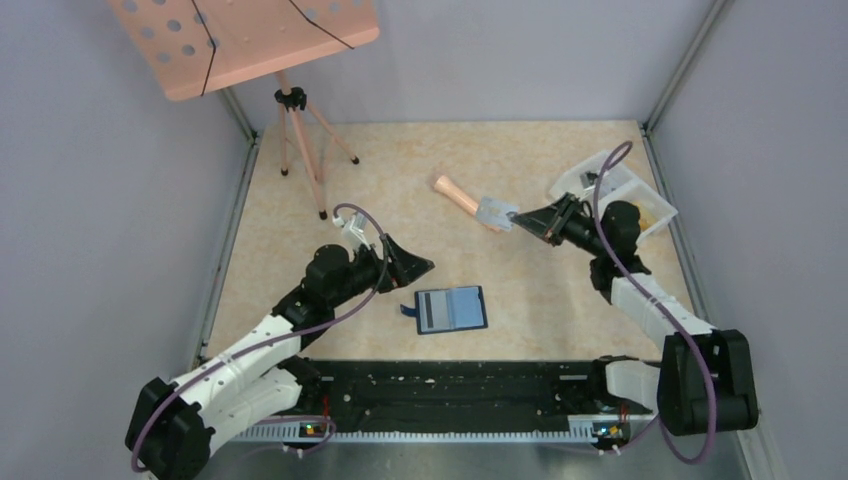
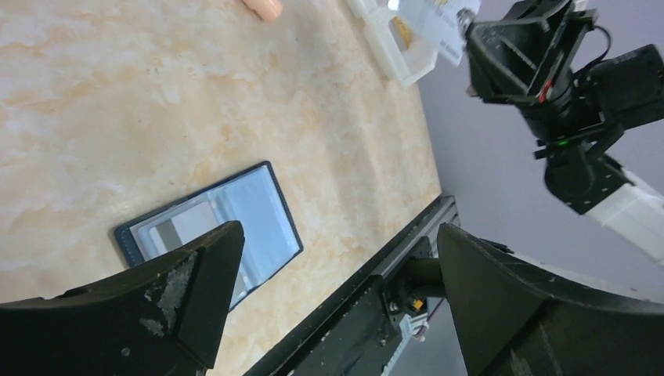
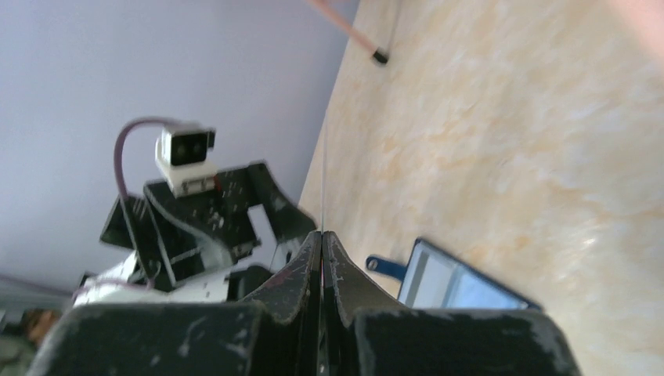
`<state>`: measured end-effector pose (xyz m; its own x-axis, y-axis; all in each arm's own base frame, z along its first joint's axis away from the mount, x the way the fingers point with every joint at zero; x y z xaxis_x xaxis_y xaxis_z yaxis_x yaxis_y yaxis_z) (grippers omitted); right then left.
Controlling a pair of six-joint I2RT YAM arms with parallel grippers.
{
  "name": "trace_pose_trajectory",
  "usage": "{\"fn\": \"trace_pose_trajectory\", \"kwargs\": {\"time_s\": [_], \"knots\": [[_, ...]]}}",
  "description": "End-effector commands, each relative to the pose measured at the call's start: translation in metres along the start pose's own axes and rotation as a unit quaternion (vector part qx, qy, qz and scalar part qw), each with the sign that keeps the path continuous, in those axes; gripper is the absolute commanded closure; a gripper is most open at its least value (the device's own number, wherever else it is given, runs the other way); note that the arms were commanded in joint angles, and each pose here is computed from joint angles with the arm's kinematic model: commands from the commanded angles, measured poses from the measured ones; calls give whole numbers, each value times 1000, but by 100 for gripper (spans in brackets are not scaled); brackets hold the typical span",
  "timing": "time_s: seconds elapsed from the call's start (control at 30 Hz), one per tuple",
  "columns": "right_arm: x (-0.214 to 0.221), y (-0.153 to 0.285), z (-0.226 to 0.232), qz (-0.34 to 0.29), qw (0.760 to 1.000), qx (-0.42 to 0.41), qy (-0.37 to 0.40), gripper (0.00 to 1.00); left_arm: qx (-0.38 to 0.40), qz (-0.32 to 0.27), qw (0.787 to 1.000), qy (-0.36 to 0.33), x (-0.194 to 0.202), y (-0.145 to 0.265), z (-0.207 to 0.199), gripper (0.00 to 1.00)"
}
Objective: Take the credit cards out of the card holder
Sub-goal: Place the credit card in the storage box.
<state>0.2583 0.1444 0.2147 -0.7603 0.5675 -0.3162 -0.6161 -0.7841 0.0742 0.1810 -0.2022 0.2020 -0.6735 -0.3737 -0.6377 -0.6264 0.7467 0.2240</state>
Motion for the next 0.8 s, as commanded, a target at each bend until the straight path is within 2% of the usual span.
{"fn": "trace_pose_trajectory", "kwargs": {"time_s": [0.0, 0.13, 0.33, 0.4, 0.63, 0.77], "knots": [[-53, 22, 4, -78, 995, 40, 43, 100, -25, -18, 998, -56, -19, 9, -8, 1], [-95, 53, -20, -145, 983, 113, 23, 100, -90, -11, 990, -109, -28, 20, -1, 1], [-150, 88, -47, -225, 948, 222, 26, 100, -159, 19, 965, -207, -48, 41, -2, 1], [-168, 94, -51, -245, 937, 248, 28, 100, -191, 10, 959, -208, -53, 47, 1, 1], [-207, 101, -86, -266, 912, 312, -7, 100, -236, 18, 943, -234, -56, 62, 9, 1], [-225, 98, -105, -271, 905, 326, -22, 100, -223, 1, 946, -234, -58, 64, 5, 1]]}}
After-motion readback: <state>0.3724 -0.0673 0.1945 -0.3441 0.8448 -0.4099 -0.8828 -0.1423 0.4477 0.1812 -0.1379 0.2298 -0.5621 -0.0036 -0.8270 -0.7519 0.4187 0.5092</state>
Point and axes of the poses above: each gripper's point midway between its finger pads, its own y axis back along the fingers, its own z axis along the line the jaws close on, x = y × z, the point moved 6 cm from there along y, back along the fingers, and after that the axes turned 9 degrees about -y, right-handed, at the moved point
